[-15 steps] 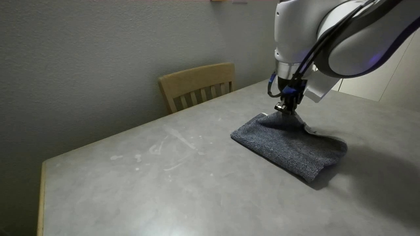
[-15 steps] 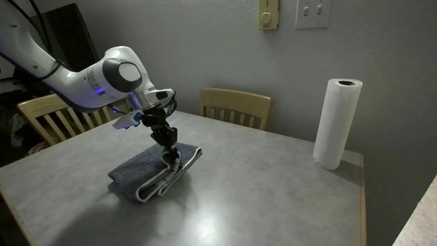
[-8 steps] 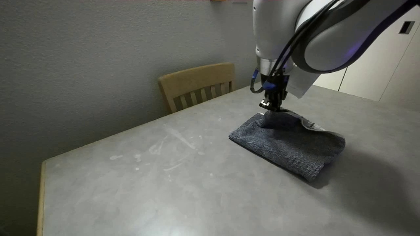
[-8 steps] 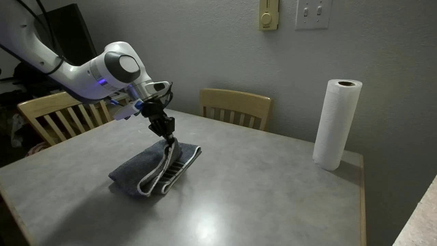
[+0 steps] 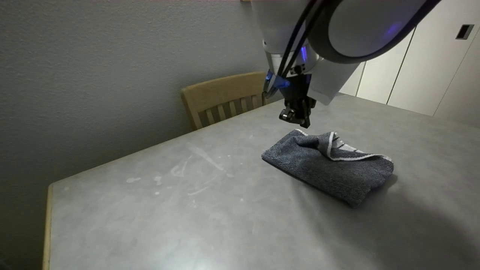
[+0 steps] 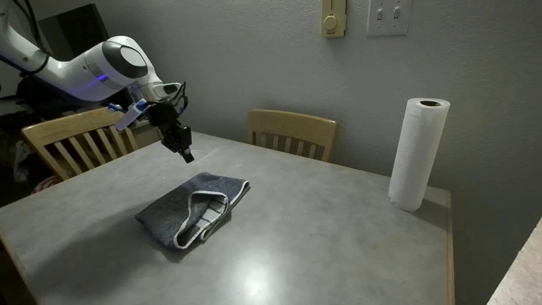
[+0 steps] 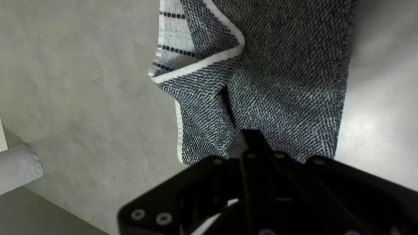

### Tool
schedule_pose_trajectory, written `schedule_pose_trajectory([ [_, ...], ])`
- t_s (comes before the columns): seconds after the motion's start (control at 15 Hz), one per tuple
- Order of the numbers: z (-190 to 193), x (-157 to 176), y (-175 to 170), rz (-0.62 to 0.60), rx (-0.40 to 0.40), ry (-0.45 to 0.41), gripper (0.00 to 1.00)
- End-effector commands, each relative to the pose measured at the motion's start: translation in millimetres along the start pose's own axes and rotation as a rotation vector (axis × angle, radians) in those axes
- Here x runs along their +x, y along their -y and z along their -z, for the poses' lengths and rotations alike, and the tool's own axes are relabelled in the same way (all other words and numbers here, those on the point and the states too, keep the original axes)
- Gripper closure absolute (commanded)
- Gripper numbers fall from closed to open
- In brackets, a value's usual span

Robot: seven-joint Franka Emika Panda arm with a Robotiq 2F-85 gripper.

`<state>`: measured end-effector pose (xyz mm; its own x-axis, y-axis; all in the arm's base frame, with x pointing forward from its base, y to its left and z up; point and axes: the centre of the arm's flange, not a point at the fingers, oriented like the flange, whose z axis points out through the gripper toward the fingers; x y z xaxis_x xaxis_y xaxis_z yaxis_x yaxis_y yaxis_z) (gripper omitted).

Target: Fold the towel once on the table

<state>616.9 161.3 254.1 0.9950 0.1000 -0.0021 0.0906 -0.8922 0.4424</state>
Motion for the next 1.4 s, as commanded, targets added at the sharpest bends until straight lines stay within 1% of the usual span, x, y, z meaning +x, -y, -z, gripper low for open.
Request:
schedule_pose_trajectory([
  [0.0, 24.7, 1.7, 10.9, -0.002, -0.021, 0.011, 1.0],
  [0.13, 28.8, 3.6, 19.8, -0.016, 0.015, 0.006, 1.0],
  [0.27, 22.9, 0.1, 24.1, -0.083, 0.076, 0.001, 1.0],
  [0.33, 17.3, -3.9, 22.9, -0.13, 0.103, 0.012, 1.0],
  [0.53, -13.6, -22.8, 11.6, -0.284, 0.197, 0.059, 1.0],
  [0.73, -53.8, -44.6, -1.4, -0.421, 0.262, 0.09, 1.0],
  [0.87, -75.6, -56.3, -11.4, -0.473, 0.28, 0.089, 1.0],
  [1.07, -99.5, -67.2, -23.8, -0.511, 0.289, 0.075, 1.0],
  [1.2, -107.3, -69.1, -28.8, -0.511, 0.272, 0.071, 1.0],
  [1.33, -109.2, -70.3, -32.2, -0.512, 0.229, 0.087, 1.0],
])
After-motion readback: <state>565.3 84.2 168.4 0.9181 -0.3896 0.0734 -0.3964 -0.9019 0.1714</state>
